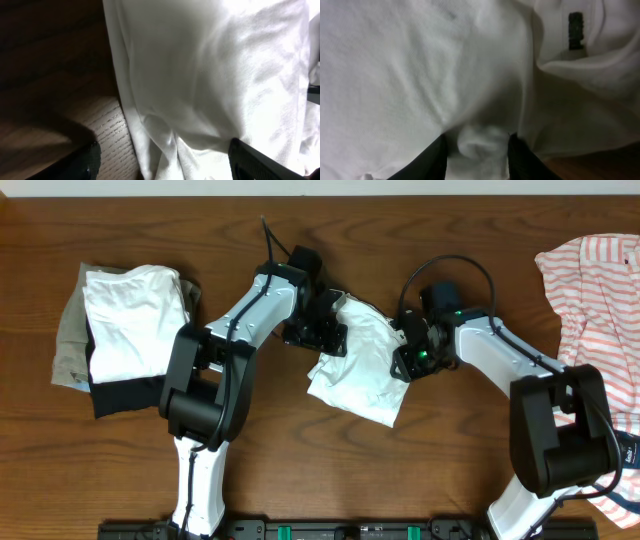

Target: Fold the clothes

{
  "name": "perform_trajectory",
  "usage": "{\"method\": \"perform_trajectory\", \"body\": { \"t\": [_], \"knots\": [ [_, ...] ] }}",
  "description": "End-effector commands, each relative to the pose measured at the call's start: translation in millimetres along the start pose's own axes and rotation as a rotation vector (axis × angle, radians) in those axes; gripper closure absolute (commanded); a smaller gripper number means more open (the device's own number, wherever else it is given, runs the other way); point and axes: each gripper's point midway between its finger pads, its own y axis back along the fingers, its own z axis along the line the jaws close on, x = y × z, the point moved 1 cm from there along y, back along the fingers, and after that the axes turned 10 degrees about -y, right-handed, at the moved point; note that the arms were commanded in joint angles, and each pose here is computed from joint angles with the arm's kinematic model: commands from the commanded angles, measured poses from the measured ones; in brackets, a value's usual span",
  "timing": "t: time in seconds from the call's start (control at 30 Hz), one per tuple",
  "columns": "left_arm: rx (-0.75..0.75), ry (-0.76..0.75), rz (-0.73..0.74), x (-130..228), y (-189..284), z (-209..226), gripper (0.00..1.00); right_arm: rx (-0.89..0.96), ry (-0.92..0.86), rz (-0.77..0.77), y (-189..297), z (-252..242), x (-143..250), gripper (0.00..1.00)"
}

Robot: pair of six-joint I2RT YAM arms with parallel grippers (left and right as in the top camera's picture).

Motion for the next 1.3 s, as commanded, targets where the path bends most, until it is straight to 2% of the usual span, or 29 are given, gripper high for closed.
{"method": "perform_trajectory", "body": {
  "t": [0.0, 0.27, 0.6, 0.83, 1.0, 1.13, 1.2, 1.27],
  "knots": [
    [0.047, -0.01, 0.012, 5, -10, -2, 0.18, -0.004, -0.01, 0.031, -13, 0, 6, 0.62],
    [0.192, 0.014, 0.012, 7, -23, -19, 0.17, -0.007, 0.017, 0.021, -17, 7, 3, 0.61],
    [0.206, 0.037, 0.046, 21, -30, -20, 0.14, -0.007, 0.017, 0.026, -17, 8, 4, 0.61],
    [0.258, 0.141, 0.043, 37, -52, -22, 0.15, -0.007, 0.017, 0.029, -17, 8, 5, 0.61],
    [0.272, 0.164, 0.023, 36, -57, -22, 0.23, -0.006, 0.015, 0.032, -17, 8, 6, 0.61],
    [0.345, 0.153, -0.008, 28, -54, -34, 0.3, -0.006, 0.015, 0.032, -17, 8, 6, 0.62],
    [0.344, 0.143, -0.012, 27, -55, -36, 0.4, -0.007, 0.015, 0.032, -17, 8, 6, 0.61],
    [0.344, 0.151, -0.008, 26, -56, -38, 0.58, -0.006, 0.015, 0.032, -17, 8, 6, 0.61]
  ]
}}
